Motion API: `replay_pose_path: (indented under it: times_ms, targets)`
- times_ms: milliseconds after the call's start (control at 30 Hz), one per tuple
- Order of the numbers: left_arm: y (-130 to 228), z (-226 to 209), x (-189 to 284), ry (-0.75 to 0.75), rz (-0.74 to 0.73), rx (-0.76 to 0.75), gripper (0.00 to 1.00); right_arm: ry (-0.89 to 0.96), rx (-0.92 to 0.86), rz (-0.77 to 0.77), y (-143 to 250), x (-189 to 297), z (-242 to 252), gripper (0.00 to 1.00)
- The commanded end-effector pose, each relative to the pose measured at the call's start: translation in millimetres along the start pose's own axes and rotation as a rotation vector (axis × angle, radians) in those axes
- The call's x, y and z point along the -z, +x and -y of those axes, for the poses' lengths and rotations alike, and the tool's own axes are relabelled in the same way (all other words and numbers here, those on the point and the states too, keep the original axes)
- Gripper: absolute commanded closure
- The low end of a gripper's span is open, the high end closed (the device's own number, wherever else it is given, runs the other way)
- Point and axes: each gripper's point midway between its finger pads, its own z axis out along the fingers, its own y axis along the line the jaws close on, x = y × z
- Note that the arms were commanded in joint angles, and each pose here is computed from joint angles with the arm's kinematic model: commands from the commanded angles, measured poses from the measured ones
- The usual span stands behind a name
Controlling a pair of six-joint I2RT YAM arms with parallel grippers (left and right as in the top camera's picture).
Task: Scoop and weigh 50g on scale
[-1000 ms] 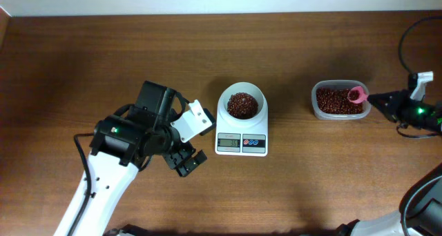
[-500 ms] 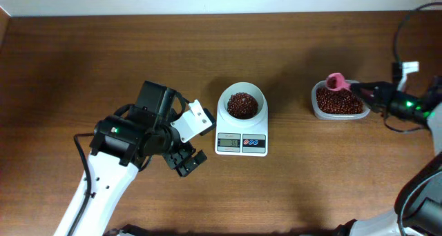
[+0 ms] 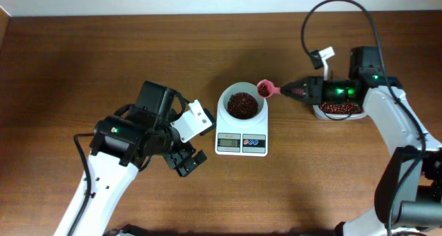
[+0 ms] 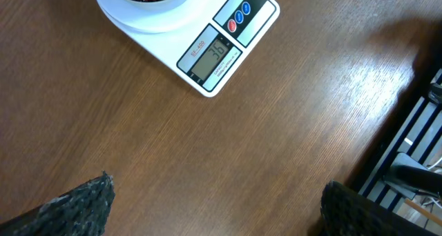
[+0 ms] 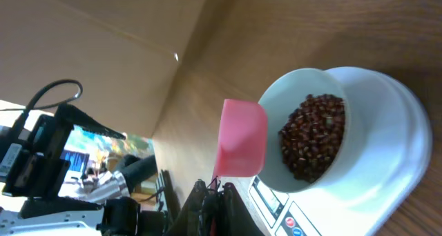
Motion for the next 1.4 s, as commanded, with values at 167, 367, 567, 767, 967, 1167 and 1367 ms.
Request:
replay_pose_path:
  times_ms: [167, 367, 567, 767, 967, 1167, 1367]
  targets:
    - [-0.5, 1.2, 1.2, 0.005, 0.010, -0.014, 0.01, 0.136, 0.227, -0.091, 6.0, -40.3, 9.9, 0.96]
    - [-0.5, 1.2, 1.2, 0.005, 0.010, -0.014, 0.01, 0.283, 0.216, -0.094, 2.8, -37.4, 33.5, 0.96]
    - [-0.5, 1.2, 1.2, 0.005, 0.010, -0.014, 0.01, 0.261, 0.262, -0.096, 2.1, -38.5, 29.7, 0.96]
    - [-0.5, 1.2, 1.2, 0.005, 0.010, -0.014, 0.01, 0.223, 0.217, -0.074, -1.7, -40.1, 23.0, 0.96]
    - [-0.5, 1.2, 1.2, 0.005, 0.010, -0.014, 0.01, 0.362, 0.226, -0.113, 4.9, -38.7, 43.9, 0.96]
    - [-0.5, 1.2, 1.2, 0.005, 0.010, -0.014, 0.01, 0.174, 0.268, -0.122, 9.9, -56.9, 8.6, 0.96]
    - [-0.5, 1.2, 1.2, 0.005, 0.010, -0.014, 0.01, 0.345, 0.275, -0.151, 11.9, -59.7, 32.0, 0.96]
